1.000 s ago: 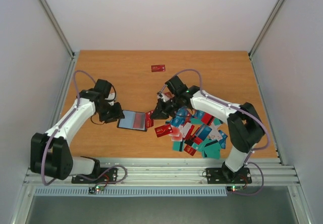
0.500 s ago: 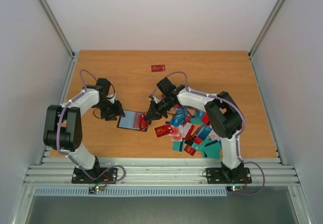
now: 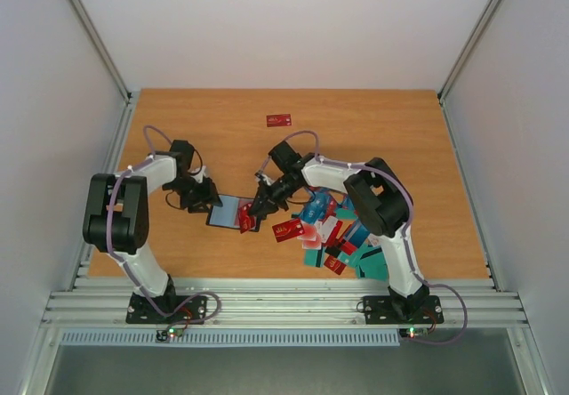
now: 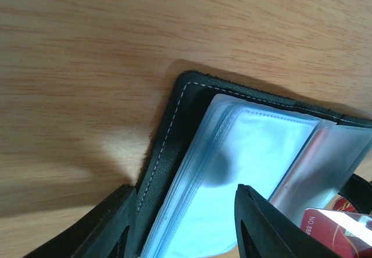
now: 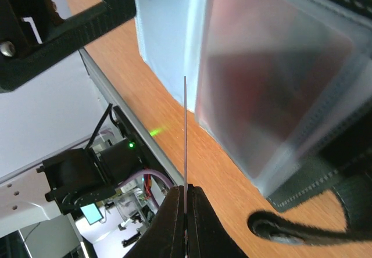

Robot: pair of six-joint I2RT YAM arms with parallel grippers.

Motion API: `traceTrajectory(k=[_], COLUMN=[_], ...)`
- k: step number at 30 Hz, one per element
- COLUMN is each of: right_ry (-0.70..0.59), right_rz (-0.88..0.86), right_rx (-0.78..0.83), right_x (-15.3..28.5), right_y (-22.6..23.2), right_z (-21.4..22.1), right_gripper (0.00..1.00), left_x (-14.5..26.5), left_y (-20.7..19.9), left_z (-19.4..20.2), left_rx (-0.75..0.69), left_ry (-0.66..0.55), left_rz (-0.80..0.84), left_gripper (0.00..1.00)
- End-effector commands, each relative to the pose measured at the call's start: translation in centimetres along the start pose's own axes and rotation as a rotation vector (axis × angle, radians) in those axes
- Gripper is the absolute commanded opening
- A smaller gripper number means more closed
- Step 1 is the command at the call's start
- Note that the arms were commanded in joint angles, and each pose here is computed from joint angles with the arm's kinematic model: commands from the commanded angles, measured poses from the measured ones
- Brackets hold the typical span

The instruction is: Put the credit cards into the card holder

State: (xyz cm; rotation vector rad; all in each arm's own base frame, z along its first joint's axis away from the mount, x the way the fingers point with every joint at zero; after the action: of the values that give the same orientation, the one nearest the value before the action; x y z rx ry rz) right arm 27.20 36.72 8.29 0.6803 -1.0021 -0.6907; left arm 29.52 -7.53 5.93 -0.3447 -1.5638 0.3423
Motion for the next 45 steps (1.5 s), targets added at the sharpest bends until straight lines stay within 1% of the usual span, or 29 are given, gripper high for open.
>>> traceTrajectory(k=[1,6,11,16,21,25,34,45], right_ry=[0.026,0.034,0.039,0.035,0.021,0.024,0.022,0.025], right_rz=[-0.033,-0.035,0.0,0.037,0.018,0.014,0.031,0.019], right_rx=[0.066,0.076,0.061,0.071,0.096,0.076,0.03,0.023], right_x=[-0.6,-1.0,-1.6,-1.3,-0.4,-0.7,-1.6,-2.4], right_y=[1.2,1.4,0.4,0.3,1.2,0.8,-0.1,-0.5], right_z=[-0.6,-1.4,-2.0,-1.7,-0.9,-1.3,-2.5,-3.7], right_gripper=[0.01,0.01,0.01,0.01,0.01,0.01,0.01,0.01], left_x=[-0.3,-0.8,-0.9,-1.2,-1.4,-1.5,-1.6,-1.8], left_y=[0.4,0.5,0.5,0.8,1.0,1.0,1.0,0.9], left_z=[-0.5,-0.1,-0.1,0.5,0.9,0.8,1.0,1.4], left_rx=[-0.032,-0.029,-0.027,-0.023,-0.025,-0.026,-0.032,-0.033], left_ry=[-0.027,0.001,-0.004,0.014,0.025,0.024,0.032,0.044], left_rz=[-0.004,0.0,0.007,-0.004,-0.014,-0.01,-0.004,0.015], left_gripper=[0.47,0.42,0.38,0.33,0.29,0.27,0.25,0.23])
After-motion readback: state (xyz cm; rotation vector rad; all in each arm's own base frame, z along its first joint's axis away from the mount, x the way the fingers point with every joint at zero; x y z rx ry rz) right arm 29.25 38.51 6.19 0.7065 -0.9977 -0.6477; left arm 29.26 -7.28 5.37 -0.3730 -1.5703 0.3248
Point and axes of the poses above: each gripper's point midway between its finger pads, its own x axis back along the fingers, its own y axis along the line the jaws close on, z = x × y, the point moved 4 cm from there along x, back along the fingers, and after that the axes turned 13 degrees about -x, right-handed, at the moved point
